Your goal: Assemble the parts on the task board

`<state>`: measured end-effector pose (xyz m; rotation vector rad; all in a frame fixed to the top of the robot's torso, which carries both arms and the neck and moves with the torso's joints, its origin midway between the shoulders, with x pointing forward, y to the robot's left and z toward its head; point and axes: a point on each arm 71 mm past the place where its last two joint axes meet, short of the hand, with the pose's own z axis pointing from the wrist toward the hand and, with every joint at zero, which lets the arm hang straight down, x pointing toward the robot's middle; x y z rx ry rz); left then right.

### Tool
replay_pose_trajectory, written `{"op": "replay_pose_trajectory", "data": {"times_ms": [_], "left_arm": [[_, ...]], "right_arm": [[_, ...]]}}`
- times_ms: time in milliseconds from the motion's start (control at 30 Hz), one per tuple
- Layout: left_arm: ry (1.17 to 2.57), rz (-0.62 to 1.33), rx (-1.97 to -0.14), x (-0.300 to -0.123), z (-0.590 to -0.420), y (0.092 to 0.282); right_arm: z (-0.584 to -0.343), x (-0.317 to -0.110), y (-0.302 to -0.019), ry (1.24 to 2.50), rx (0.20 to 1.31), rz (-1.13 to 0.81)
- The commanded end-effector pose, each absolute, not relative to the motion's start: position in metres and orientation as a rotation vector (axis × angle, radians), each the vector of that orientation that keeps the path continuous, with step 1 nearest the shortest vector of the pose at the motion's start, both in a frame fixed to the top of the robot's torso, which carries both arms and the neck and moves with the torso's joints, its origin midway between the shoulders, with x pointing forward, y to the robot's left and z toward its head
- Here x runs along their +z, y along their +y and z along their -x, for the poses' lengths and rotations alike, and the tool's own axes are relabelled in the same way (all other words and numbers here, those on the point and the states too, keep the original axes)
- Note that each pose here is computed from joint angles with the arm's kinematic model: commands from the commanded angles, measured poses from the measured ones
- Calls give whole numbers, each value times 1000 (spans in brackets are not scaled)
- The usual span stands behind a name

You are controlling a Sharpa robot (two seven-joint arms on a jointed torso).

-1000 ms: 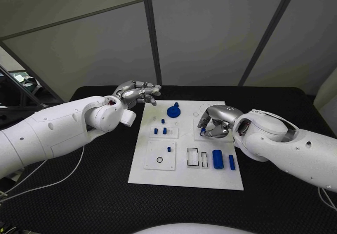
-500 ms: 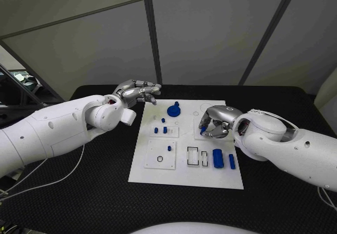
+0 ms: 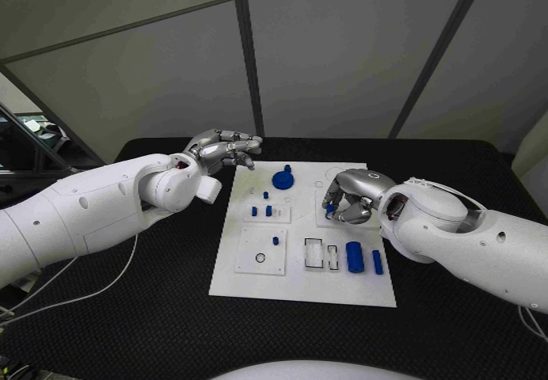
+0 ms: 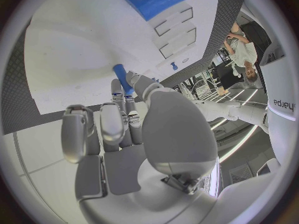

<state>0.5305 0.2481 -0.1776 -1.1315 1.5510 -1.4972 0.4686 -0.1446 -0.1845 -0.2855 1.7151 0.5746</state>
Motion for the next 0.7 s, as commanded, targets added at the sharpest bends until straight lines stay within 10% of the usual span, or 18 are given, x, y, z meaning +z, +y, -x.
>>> {"op": "replay_pose_trajectory", "data": {"times_ms": [33,700], "left_arm": [[1551,1125,-1506,-177,-531,248],[1557,1130,-1506,-180,-531,245]], "right_arm": [[-468,-175,-143,1615,613,271],[-438,-152,-121,1551,818,220]]}}
